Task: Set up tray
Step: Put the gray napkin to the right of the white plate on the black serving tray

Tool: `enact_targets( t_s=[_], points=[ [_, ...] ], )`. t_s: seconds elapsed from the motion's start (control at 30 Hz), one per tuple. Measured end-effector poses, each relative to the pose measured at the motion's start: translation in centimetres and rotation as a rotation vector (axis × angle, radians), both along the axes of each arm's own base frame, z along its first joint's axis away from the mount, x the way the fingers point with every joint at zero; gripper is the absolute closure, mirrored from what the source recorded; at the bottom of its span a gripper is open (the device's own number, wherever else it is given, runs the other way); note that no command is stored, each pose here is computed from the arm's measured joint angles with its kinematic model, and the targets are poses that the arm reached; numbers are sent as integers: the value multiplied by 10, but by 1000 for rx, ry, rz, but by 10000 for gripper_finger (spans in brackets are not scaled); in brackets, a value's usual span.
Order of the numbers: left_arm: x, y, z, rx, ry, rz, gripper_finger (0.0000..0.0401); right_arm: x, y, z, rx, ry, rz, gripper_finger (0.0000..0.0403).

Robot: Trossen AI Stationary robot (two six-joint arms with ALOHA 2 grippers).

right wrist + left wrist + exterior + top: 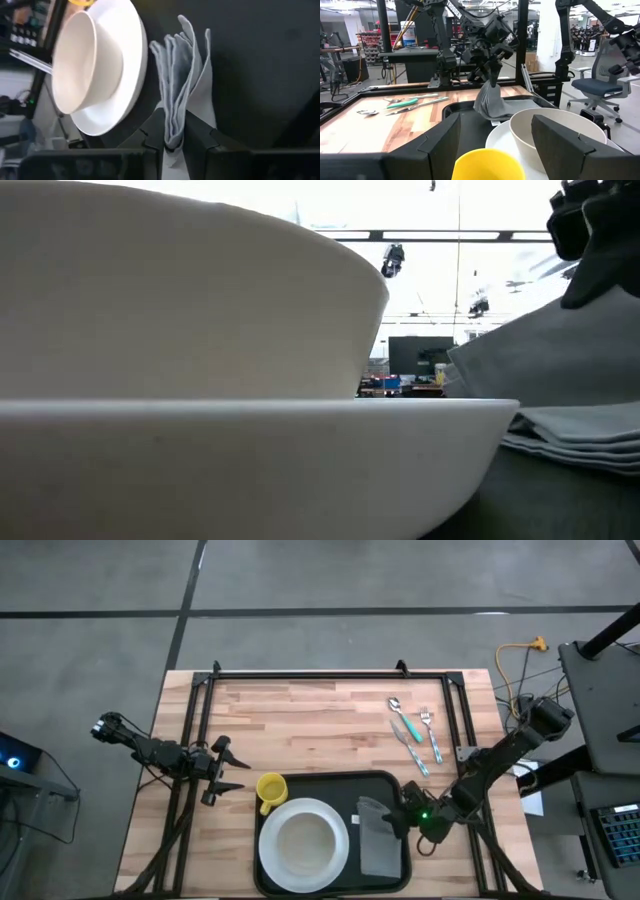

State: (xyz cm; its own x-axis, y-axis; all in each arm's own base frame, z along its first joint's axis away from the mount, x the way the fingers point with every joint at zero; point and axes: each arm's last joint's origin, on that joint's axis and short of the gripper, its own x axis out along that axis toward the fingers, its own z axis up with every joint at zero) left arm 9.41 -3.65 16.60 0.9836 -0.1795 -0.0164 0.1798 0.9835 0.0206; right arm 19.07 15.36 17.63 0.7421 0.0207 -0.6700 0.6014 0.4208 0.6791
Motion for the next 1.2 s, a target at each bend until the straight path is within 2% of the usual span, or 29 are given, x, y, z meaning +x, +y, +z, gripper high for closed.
enact_targets(
  t_s=[0.2,0.33,0.47,0.67,0.8,0.97,1.2],
  points=[
    [0,0,0,0,0,0,177,3,-18,8,-1,54,43,287],
    [0,0,0,0,0,0,177,4,-26,16,-79,22,116,237],
    [0,0,0,0,0,0,177,2,-33,26,-128,-12,163,211],
    [0,0,0,0,0,0,177,-5,-37,35,-92,-23,178,204],
    [0,0,0,0,0,0,177,-5,-32,31,-96,19,362,204],
    [0,0,0,0,0,0,177,-1,-25,18,-197,69,597,204],
    [0,0,0,0,0,0,177,5,-20,-2,-318,134,731,204]
  ],
)
